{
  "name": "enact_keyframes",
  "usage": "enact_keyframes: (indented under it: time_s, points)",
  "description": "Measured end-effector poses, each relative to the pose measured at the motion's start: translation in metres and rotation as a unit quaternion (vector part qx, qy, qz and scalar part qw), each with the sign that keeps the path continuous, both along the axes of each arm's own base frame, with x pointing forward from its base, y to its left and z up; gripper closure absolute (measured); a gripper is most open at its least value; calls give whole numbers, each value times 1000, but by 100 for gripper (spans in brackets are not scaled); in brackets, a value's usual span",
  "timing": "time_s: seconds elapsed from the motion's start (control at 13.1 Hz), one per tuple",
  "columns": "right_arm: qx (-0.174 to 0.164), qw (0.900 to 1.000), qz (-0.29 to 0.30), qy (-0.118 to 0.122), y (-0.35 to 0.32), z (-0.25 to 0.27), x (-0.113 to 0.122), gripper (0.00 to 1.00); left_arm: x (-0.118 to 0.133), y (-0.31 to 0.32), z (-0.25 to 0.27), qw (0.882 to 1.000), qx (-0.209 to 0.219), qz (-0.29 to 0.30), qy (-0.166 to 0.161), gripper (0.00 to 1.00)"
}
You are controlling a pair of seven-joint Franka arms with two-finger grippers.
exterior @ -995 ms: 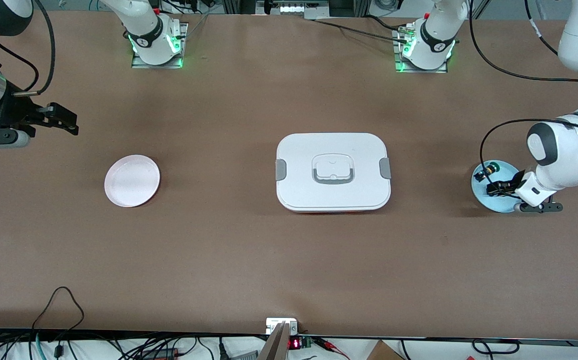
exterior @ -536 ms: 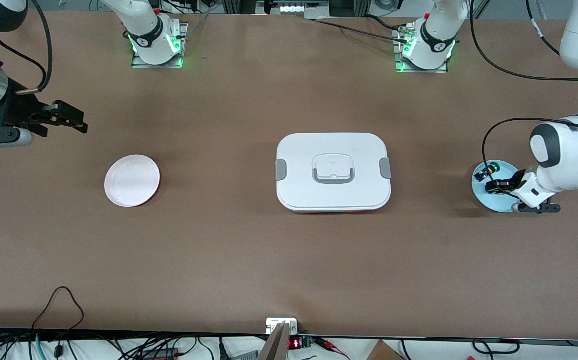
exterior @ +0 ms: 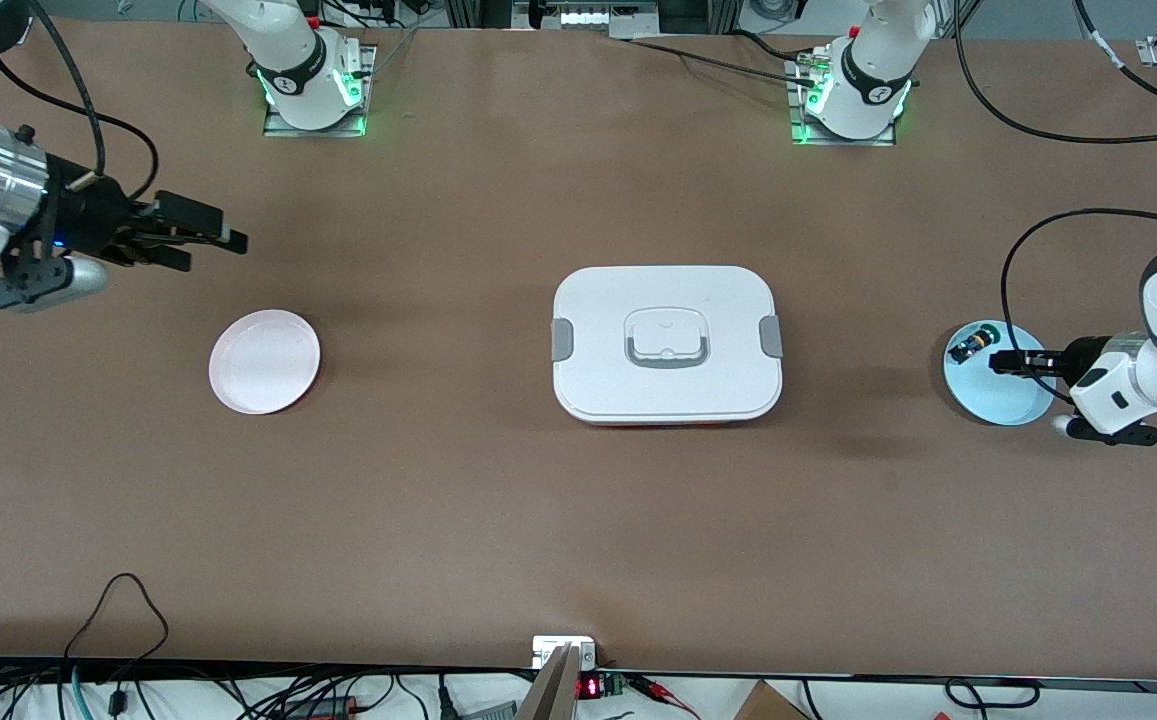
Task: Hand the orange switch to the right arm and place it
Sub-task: 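Lift the switch with the left gripper while the right gripper rises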
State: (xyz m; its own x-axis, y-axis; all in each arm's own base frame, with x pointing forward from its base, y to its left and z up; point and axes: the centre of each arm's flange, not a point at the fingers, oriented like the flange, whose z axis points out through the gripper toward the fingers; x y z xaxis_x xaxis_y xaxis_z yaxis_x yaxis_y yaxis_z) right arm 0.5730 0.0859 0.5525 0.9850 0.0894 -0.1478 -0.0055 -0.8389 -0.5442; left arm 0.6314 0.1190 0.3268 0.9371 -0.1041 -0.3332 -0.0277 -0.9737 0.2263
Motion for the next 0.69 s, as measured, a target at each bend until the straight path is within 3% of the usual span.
enact_keyframes:
  time_s: [0.23,0.38,0.54,0.69]
  points:
    - [111,993,-11,50,19,-31,15,0,4,-48,18,992,-124,10,10,27]
    - [184,980,-33,72,21,-46,26,0,8,-79,26,977,-213,-4,-7,27]
    - [264,958,-60,94,21,-60,33,0,10,-103,30,944,-326,-38,-36,27]
    - [324,938,-71,99,26,-72,34,0,11,-121,24,909,-402,-88,-68,27]
